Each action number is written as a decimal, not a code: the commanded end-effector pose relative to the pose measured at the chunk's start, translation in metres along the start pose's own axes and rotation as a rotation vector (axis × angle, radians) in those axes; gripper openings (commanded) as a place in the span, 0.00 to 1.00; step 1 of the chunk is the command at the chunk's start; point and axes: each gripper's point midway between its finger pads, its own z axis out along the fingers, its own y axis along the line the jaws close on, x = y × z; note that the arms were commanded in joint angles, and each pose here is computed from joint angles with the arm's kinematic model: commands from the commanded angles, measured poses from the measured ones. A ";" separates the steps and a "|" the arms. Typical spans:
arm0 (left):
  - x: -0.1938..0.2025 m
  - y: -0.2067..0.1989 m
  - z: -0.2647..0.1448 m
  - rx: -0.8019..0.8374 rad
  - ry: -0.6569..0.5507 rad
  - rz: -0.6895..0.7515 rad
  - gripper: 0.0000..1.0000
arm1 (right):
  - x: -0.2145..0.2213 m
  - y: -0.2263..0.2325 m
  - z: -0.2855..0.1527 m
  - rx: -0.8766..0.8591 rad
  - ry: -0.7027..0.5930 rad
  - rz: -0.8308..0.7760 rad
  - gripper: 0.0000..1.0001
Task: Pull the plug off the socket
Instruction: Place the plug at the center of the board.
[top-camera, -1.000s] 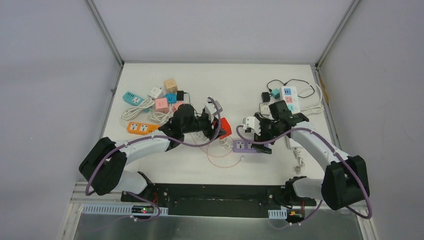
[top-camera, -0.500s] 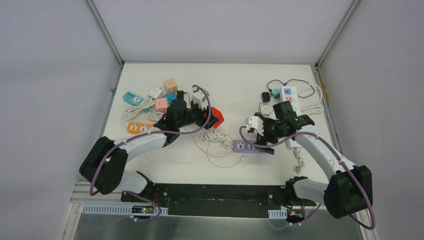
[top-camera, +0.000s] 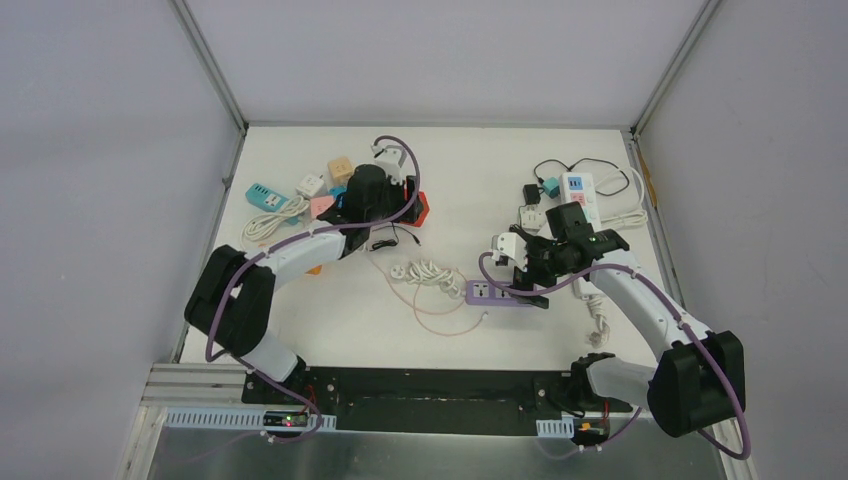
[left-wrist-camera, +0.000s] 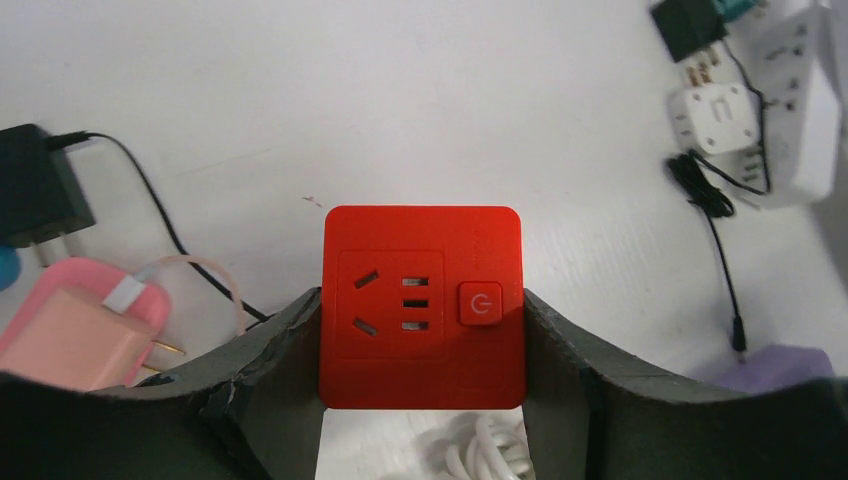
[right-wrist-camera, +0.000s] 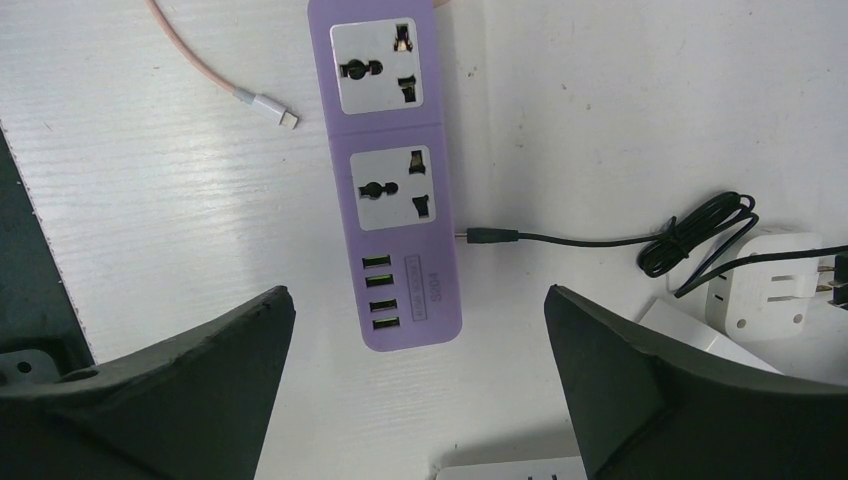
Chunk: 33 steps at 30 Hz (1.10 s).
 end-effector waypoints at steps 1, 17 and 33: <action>-0.015 0.035 0.013 -0.216 -0.007 -0.024 0.00 | -0.006 -0.006 -0.006 0.034 -0.019 -0.021 1.00; 0.013 0.079 0.048 -0.463 0.184 -0.039 0.31 | -0.005 -0.005 -0.006 0.033 -0.016 -0.020 1.00; -0.002 0.078 0.021 -0.464 0.138 0.000 0.77 | -0.005 -0.005 -0.007 0.035 -0.014 -0.019 1.00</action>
